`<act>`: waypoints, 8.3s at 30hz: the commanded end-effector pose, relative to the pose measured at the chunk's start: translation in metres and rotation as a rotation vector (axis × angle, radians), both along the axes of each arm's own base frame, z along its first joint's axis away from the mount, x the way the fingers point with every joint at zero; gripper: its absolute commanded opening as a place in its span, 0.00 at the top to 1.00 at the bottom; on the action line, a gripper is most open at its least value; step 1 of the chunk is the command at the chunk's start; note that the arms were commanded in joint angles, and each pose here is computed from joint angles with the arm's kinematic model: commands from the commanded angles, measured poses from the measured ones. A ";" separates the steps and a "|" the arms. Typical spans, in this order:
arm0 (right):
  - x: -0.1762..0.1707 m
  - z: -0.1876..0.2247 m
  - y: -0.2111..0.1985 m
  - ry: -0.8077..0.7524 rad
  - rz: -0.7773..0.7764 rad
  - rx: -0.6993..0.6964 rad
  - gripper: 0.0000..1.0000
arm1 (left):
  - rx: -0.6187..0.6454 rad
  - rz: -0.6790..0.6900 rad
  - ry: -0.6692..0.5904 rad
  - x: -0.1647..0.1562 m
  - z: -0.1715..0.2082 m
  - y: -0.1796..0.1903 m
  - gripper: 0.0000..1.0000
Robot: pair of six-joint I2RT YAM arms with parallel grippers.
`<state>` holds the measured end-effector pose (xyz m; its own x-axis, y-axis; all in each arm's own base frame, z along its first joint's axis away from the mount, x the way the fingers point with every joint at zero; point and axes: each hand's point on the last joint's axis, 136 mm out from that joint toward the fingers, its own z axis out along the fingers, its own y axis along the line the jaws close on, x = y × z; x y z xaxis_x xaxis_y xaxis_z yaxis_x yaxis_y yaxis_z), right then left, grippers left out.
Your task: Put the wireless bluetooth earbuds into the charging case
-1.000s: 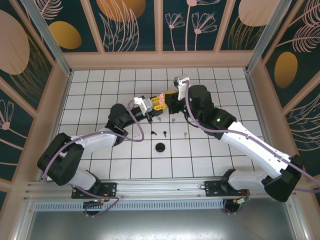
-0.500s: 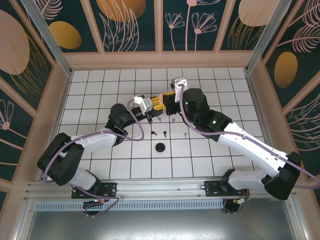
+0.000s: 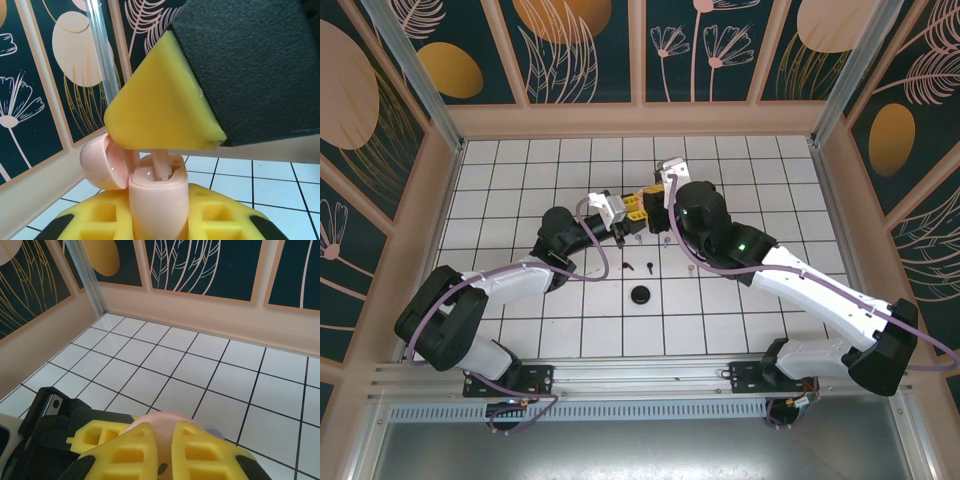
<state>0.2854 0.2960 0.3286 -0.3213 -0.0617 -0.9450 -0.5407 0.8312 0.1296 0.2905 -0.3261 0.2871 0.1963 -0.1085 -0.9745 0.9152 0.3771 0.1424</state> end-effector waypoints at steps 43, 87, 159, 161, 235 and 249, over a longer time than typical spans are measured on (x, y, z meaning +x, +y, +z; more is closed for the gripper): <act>0.015 0.016 0.012 0.120 -0.119 0.010 0.38 | -0.121 -0.019 -0.047 -0.007 0.020 -0.001 1.00; 0.013 -0.248 -0.133 0.777 -0.563 -0.118 0.45 | -0.184 0.118 -0.003 -0.003 0.009 0.026 1.00; -0.003 -0.312 -0.106 0.908 -0.512 -0.266 0.79 | -0.213 0.104 -0.045 -0.013 0.023 0.031 1.00; -0.002 -0.306 -0.106 0.896 -0.509 -0.253 0.80 | -0.212 0.102 -0.046 -0.013 0.023 0.031 1.00; 0.024 0.049 -0.012 0.308 -0.002 0.603 0.80 | -0.205 0.060 -0.076 0.015 0.034 0.001 1.00; 0.028 0.025 -0.006 0.350 -0.017 0.571 0.81 | -0.213 0.056 -0.083 0.011 0.038 0.002 1.00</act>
